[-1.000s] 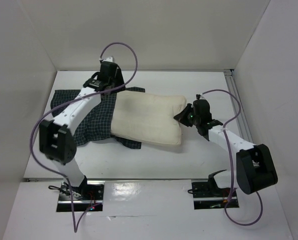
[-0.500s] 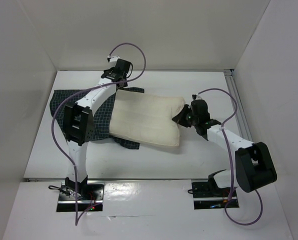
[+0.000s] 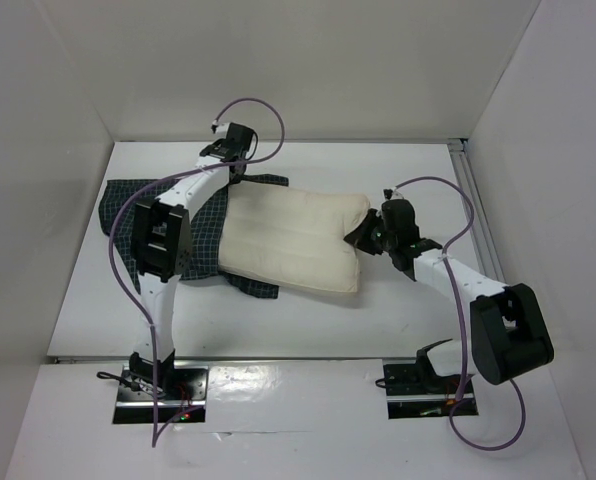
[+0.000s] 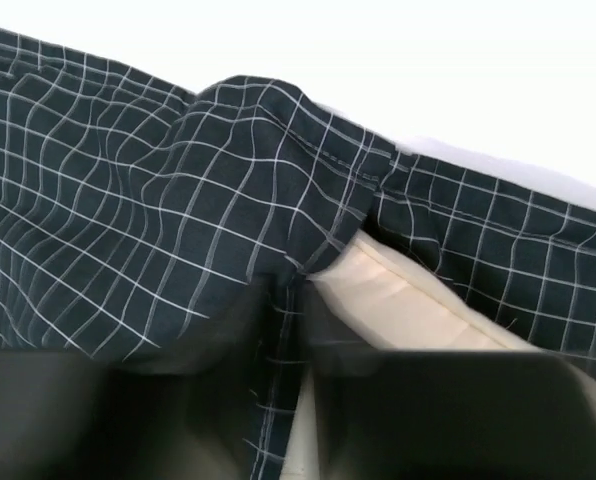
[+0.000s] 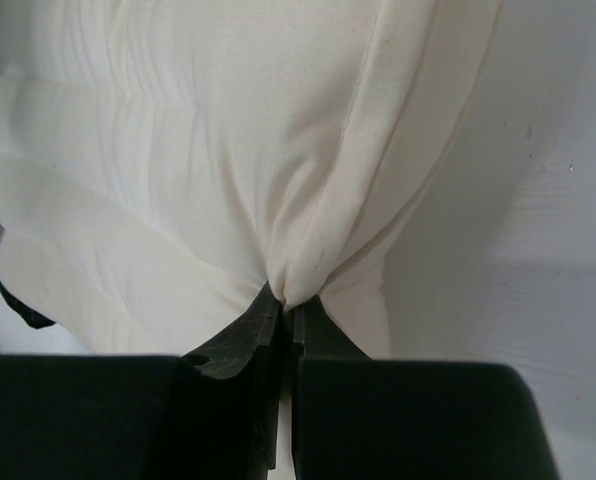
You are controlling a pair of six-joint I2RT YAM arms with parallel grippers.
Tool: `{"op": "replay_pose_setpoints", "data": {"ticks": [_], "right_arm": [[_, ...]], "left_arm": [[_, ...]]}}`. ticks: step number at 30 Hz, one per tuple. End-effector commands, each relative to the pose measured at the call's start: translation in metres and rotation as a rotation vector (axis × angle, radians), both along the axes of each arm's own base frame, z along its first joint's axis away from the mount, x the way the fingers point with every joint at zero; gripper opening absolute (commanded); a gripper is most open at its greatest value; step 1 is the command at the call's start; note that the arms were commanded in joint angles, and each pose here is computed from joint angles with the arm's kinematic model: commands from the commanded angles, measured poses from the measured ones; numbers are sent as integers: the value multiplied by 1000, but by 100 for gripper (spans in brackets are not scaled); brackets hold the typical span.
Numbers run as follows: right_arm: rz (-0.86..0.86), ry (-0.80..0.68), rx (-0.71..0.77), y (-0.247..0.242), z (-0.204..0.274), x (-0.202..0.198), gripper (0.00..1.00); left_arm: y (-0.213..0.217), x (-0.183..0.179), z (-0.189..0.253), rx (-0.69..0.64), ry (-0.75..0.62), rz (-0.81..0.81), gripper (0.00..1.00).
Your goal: Put the pillow into the pillowcase
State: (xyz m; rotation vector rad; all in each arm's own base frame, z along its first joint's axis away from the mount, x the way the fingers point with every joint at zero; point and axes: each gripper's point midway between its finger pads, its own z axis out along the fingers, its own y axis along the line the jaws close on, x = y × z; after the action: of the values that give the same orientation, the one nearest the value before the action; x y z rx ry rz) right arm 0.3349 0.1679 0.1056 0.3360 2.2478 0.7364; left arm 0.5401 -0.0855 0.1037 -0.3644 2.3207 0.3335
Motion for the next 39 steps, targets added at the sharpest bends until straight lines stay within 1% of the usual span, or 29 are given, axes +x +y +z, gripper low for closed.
{"op": "replay_pose_setpoints", "data": {"ticks": [1,2,4,6,8,10,12,13,14,15,16,17,19,20,23,25,26,27,28,29,31,32,33,34,35,36,37,38,39], "right_arm": [[39,-65,23,13,25,10,0],[39,-65,23,13,25,10,0],[39,-65,23,13,25,10,0],[49,-83,13,14,29,13,0],[65,-88,6,14,29,12,0],[111,-111,24,25,38,13,0],[179,-148,35,43,44,16,0],[213,-190,61,56,63,22,0],[246,-218,65,66,69,27,0],[278,-250,68,76,82,29,0],[300,-329,54,89,110,34,0],[303,-385,53,91,134,33,0],[291,-496,76,86,176,28,0],[246,-603,82,73,211,18,0],[160,-686,45,46,235,7,0],[141,-684,9,34,233,-3,0],[113,-647,-18,27,216,-3,0],[113,-645,-19,25,211,-8,0],[105,-619,-34,21,198,-9,0],[80,-554,-47,17,172,-10,0],[68,-481,-58,13,143,-15,0],[60,-443,-47,13,129,-18,0],[46,-397,-58,8,107,-24,0],[43,-367,-57,7,94,-27,0],[18,-324,-53,4,81,-30,0],[16,-294,-57,2,67,-34,0],[17,-285,-61,0,63,-37,0],[9,-267,-52,0,61,-38,0],[10,-257,-56,-1,58,-42,0]], "left_arm": [[7,3,15,29,-15,-5,25],[6,7,21,30,-34,-12,19],[4,9,24,26,-37,-28,1],[-1,10,25,7,-37,-53,0],[-20,7,42,-16,-57,-112,0],[-56,3,55,-77,-64,-262,0],[-109,-10,78,-143,-90,-442,0],[-137,-19,87,-209,-93,-531,0],[-171,-35,92,-241,-85,-631,0],[-191,-47,95,-268,-71,-699,0],[-208,-58,112,-312,-83,-745,0],[-225,-74,123,-335,-80,-797,0],[-230,-95,140,-402,-54,-807,0],[-230,-109,167,-453,-88,-831,0],[-217,-130,183,-485,-83,-788,0],[-208,-136,188,-474,-78,-753,0],[-206,-136,181,-470,-64,-736,0],[-207,-135,179,-477,-62,-729,0],[-210,-133,165,-478,-35,-730,0],[-213,-129,158,-476,-27,-729,0],[-228,-121,141,-492,-20,-742,0],[-233,-113,119,-484,19,-733,0],[-243,-108,112,-485,16,-743,0],[-249,-106,102,-500,39,-757,0],[-257,-100,107,-518,27,-776,1],[-266,-97,91,-533,60,-789,8],[-269,-97,92,-546,66,-802,33],[-272,-95,107,-551,36,-824,52],[-272,-92,112,-545,19,-820,68]]}}
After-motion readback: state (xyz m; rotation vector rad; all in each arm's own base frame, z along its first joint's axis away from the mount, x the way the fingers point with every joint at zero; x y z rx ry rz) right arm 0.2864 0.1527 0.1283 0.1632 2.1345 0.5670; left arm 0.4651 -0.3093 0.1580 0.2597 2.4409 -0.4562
